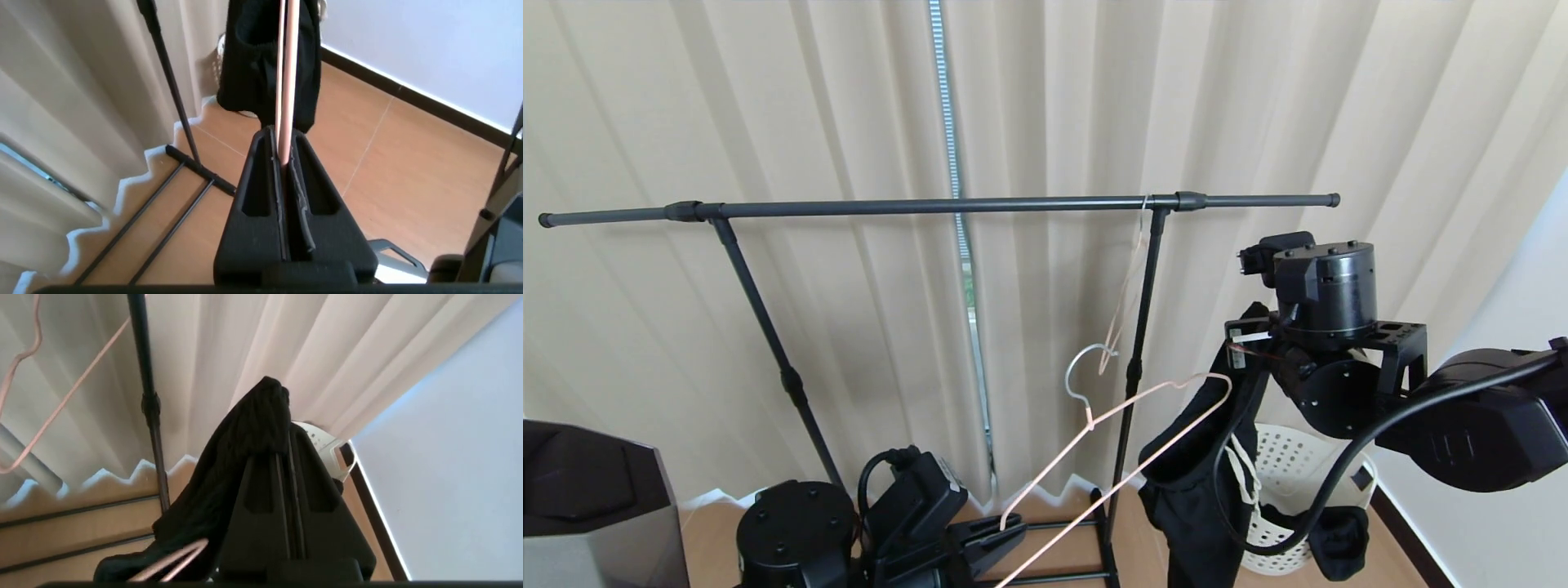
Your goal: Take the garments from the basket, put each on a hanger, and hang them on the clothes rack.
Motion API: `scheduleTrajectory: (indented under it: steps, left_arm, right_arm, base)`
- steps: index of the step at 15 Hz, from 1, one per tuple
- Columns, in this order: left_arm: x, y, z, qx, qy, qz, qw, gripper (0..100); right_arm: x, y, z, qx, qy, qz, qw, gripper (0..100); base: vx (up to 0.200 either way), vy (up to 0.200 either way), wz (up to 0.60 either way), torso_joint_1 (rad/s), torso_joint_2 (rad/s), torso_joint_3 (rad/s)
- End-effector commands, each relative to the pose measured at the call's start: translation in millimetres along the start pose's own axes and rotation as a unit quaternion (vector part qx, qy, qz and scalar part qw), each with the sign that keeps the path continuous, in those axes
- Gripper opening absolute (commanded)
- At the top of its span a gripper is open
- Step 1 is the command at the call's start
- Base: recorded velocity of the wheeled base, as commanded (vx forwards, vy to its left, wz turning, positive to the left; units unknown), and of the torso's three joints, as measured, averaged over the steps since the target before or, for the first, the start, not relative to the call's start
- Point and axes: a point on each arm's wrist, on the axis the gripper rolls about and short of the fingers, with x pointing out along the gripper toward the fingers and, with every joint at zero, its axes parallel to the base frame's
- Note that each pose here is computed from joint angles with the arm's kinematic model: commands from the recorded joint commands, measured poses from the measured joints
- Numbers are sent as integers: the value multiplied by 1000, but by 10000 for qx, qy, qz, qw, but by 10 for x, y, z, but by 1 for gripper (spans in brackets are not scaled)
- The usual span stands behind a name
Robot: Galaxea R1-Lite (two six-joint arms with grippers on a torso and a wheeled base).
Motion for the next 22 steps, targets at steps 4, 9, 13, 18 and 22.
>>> scheduleTrajectory:
  steps: [4, 9, 13, 18, 22]
  left_arm:
    - [105, 33, 35, 13, -120, 97, 9999, 0]
    - [165, 58, 86, 29, -258, 226, 9994, 0]
    - [173, 72, 113, 42, -314, 467, 9984, 0]
    - [174, 81, 115, 39, -322, 482, 9983, 0]
    - [162, 106, 125, 37, -344, 520, 9980, 0]
  right_arm:
    - [-104, 97, -50, -123, -11, 102, 9999, 0]
    - [-319, 241, -131, -327, -47, 408, 9986, 0]
    - [-616, 310, -123, -406, -214, 742, 9962, 0]
    - [-838, 407, -189, -528, -293, 1129, 9918, 0]
    - [-1039, 525, -243, -501, -341, 1504, 9868, 0]
  base:
    - [0, 0, 0, 0, 0, 0]
    - [0, 0, 0, 0, 0, 0]
    - [0, 0, 0, 0, 0, 0]
    - [0, 0, 0, 0, 0, 0]
    - [0, 0, 0, 0, 0, 0]
